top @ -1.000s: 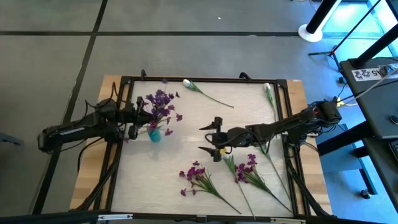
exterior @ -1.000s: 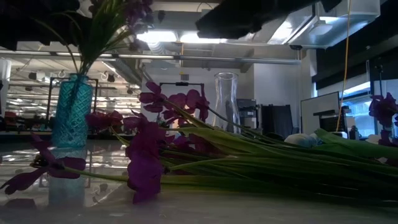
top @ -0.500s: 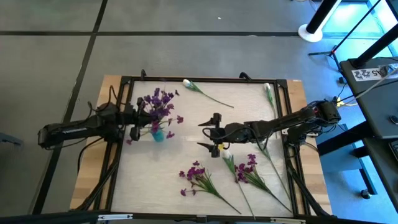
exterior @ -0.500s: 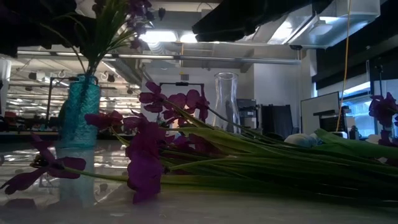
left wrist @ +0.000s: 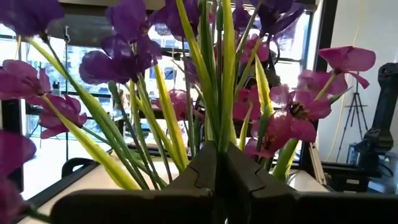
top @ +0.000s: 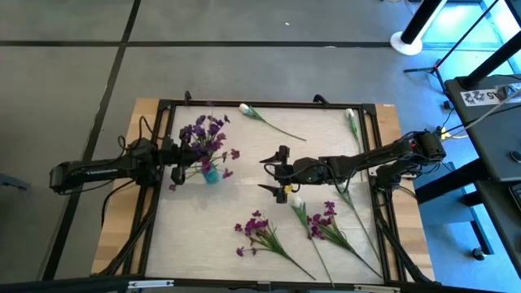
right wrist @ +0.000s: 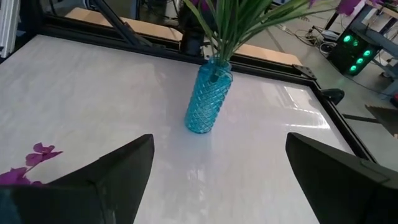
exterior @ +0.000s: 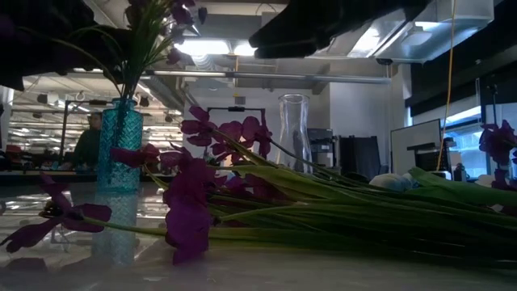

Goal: Sort flowers into vase by color
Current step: Put the violet flowers into the blue flower vase

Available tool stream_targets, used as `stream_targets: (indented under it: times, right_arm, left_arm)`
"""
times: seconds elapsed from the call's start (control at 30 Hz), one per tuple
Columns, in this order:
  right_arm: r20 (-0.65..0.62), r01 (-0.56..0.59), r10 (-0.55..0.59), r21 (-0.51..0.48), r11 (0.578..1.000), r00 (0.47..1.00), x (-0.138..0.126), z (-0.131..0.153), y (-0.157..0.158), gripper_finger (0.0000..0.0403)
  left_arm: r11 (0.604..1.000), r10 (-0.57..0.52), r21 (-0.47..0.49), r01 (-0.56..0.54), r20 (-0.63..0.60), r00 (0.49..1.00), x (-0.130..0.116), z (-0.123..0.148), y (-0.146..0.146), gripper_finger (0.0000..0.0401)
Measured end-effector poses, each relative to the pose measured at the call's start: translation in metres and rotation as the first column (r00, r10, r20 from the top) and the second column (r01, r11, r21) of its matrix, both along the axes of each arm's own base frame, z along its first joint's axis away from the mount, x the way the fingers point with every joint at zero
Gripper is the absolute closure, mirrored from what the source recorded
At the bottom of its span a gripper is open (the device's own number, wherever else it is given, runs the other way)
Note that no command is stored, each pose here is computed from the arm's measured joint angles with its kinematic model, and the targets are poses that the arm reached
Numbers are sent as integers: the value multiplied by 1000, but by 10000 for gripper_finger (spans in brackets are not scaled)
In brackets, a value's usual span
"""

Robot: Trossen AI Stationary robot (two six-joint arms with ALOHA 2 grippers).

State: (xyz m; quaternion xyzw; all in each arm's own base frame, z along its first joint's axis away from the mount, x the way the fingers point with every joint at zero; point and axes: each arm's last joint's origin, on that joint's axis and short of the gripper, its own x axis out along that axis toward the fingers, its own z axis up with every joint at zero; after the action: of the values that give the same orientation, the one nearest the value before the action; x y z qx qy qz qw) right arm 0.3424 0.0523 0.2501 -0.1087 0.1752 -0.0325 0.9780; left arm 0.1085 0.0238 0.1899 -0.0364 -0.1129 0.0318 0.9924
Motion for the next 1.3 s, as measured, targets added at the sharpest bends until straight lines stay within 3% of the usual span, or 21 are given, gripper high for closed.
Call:
stream_targets:
  times: [0.17, 0.37, 0.6, 0.77, 1.3]
  right_arm:
    - [-23, 2, -2, 7, 1000, 1000, 0, -2, -3, 40]
    - [-43, 4, -4, 4, 1000, 999, -1, -4, -4, 40]
    - [-60, 20, -20, 0, 1000, 998, -2, -5, -4, 40]
    - [-64, 20, -20, 0, 1000, 998, -2, -6, -4, 40]
    - [-69, 20, -20, -1, 1000, 997, -2, -6, -4, 40]
  left_arm:
    - [1000, 1, 6, -1, -46, 999, 1, -4, 0, 385]
    - [1000, 1, -28, -3, -81, 997, 1, -7, 1, 330]
    - [996, 20, -79, -37, -207, 978, 1, 12, 1, 289]
    - [993, 30, -101, -60, -273, 962, -3, 28, 1, 283]
    - [988, 86, -100, -119, -286, 954, -17, 74, -2, 283]
